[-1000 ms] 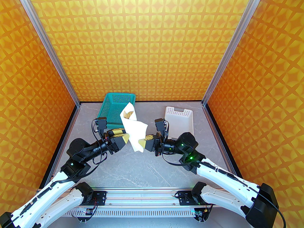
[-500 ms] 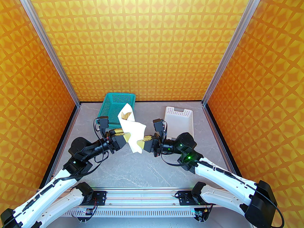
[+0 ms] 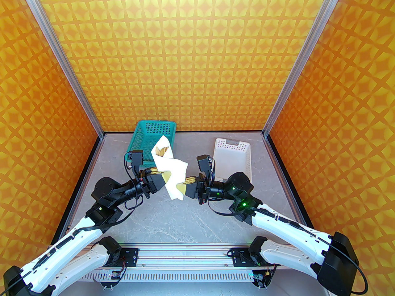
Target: Place the utensils on the paper napkin and roll it up
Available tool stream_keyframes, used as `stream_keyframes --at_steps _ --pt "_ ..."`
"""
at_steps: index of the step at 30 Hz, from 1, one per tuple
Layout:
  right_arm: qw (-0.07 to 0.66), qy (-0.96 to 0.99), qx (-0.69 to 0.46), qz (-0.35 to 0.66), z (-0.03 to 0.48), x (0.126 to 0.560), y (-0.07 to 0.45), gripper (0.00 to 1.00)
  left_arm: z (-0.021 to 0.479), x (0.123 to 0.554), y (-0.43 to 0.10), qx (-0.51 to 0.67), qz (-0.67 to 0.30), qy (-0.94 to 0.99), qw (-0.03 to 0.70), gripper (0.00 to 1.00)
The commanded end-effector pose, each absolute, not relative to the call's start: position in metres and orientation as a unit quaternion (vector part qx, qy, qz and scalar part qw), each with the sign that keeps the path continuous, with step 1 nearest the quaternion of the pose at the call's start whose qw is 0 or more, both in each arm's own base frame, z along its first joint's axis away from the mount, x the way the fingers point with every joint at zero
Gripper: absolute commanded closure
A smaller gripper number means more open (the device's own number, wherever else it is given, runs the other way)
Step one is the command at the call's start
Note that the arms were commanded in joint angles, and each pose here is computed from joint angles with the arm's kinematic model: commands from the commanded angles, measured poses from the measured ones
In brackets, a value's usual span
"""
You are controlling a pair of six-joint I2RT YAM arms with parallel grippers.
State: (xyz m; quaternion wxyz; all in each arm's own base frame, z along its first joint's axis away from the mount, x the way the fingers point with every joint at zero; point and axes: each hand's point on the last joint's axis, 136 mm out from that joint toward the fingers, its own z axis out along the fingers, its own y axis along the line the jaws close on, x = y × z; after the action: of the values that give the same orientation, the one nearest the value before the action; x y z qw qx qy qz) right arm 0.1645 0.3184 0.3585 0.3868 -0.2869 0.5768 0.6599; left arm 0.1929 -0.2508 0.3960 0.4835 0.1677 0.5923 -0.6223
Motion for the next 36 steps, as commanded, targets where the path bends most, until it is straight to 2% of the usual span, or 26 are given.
stream_keyframes --at_steps 1,7,13,15,17,21,28,32,36 --pt "0.392 0.55 -0.301 0.673 0.379 0.156 0.321 1.0 0.399 0.188 -0.253 0.178 -0.633 0.581 0.48 0.76" --pt "0.389 0.555 -0.299 0.672 0.376 0.158 0.323 1.0 0.4 0.187 -0.255 0.18 -0.634 0.58 0.479 0.77" --pt "0.391 0.563 -0.294 0.667 0.374 0.161 0.323 1.0 0.399 0.187 -0.255 0.183 -0.63 0.583 0.479 0.91" --pt "0.394 0.567 -0.294 0.661 0.373 0.161 0.321 0.97 0.398 0.187 -0.255 0.183 -0.629 0.584 0.479 0.96" --pt "0.399 0.573 -0.292 0.654 0.372 0.161 0.319 0.9 0.399 0.188 -0.255 0.182 -0.628 0.584 0.481 1.0" --pt "0.411 0.582 -0.295 0.637 0.373 0.16 0.311 0.74 0.399 0.189 -0.252 0.176 -0.625 0.585 0.487 1.0" --pt "0.45 0.597 -0.292 0.596 0.385 0.173 0.28 0.38 0.401 0.186 -0.248 0.174 -0.622 0.583 0.492 1.0" --pt "0.474 0.587 -0.303 0.582 0.404 0.181 0.275 0.28 0.402 0.184 -0.247 0.175 -0.623 0.581 0.494 1.0" --pt "0.477 0.571 -0.322 0.586 0.423 0.185 0.284 0.27 0.403 0.183 -0.246 0.176 -0.623 0.58 0.495 1.0"
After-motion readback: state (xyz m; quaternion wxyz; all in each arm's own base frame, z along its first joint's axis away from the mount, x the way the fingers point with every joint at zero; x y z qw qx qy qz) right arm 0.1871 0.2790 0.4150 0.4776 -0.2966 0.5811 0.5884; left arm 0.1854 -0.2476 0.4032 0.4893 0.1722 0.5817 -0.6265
